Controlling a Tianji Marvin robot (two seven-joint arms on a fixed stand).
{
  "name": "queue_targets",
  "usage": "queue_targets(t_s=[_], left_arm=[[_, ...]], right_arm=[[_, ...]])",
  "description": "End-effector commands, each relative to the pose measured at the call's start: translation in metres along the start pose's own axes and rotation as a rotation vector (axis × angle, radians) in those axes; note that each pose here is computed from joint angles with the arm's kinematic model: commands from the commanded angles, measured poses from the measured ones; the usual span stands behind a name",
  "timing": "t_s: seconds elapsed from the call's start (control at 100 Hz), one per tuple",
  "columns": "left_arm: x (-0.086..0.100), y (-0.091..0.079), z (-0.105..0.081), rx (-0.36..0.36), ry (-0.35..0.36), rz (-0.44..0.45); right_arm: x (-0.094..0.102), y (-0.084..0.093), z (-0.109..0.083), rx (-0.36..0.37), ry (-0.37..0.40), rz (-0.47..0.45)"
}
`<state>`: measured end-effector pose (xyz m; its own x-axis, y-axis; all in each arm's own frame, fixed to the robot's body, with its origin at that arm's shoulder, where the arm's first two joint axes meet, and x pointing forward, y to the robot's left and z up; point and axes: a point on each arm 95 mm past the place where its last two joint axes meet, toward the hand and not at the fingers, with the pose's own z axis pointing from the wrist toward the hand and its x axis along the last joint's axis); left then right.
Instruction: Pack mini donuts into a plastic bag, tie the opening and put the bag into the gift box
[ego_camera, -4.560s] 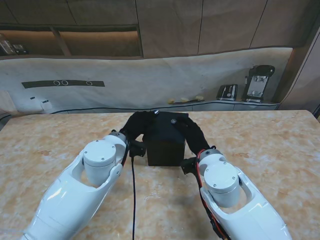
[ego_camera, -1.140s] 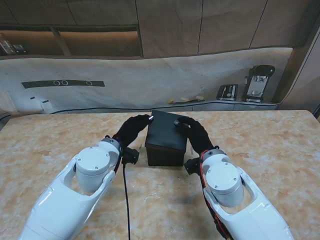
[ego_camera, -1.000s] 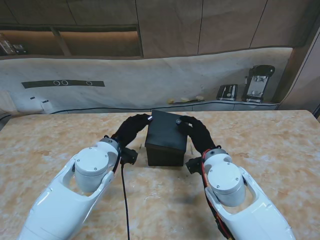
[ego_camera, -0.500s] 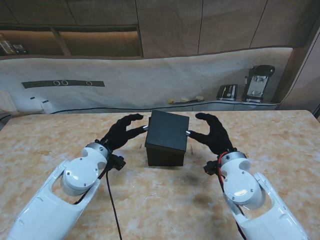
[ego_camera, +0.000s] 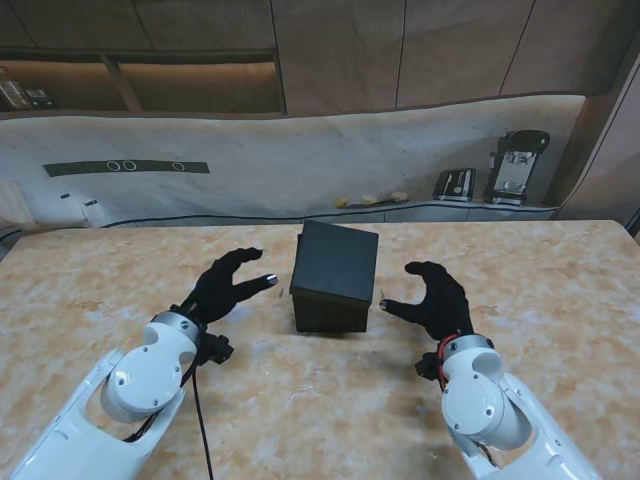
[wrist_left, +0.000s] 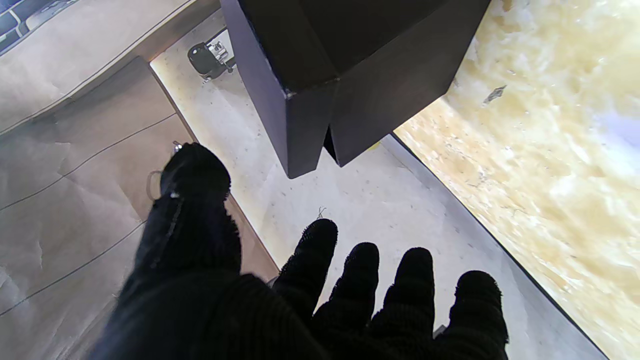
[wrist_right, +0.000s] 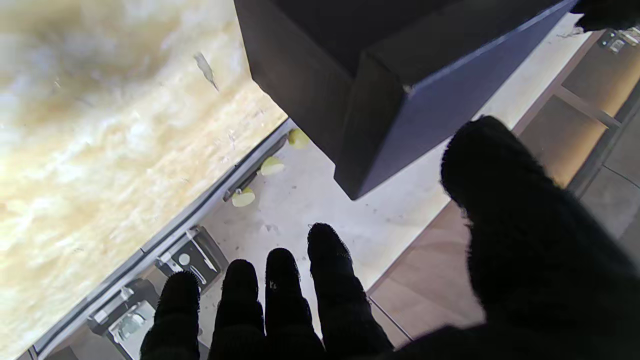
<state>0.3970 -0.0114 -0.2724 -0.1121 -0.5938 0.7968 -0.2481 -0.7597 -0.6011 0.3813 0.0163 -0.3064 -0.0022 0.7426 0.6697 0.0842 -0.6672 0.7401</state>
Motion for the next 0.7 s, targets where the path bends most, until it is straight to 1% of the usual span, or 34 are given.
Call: queue_targets(t_s=[0.0,0.15,0.36,0.54,0.69], left_arm=[[-0.003,0.003,-0.005,-0.012,-0.012,0.002],[-0.008,0.004,-0.012,-0.008,-0.023,-0.004],[-0.012,0.006,-0.017,-0.002,-0.033,-0.008],[-0.014,0.007,-0.02,0.004,-0.041,-0.016],[-0.017,0.006,-0.022,0.007,-0.047,-0.011]], right_arm=[[-0.006,-0.019,-0.01,0.04,-0.028,0.025],[-0.012,-0.025,-0.019,0.049,-0.037,0.039],[-0.02,-0.031,-0.03,0.084,-0.028,0.002],[-0.021,-0.038,-0.025,0.107,-0.041,-0.005],[-0.016,-0.046,-0.015,0.12,-0.063,0.03]])
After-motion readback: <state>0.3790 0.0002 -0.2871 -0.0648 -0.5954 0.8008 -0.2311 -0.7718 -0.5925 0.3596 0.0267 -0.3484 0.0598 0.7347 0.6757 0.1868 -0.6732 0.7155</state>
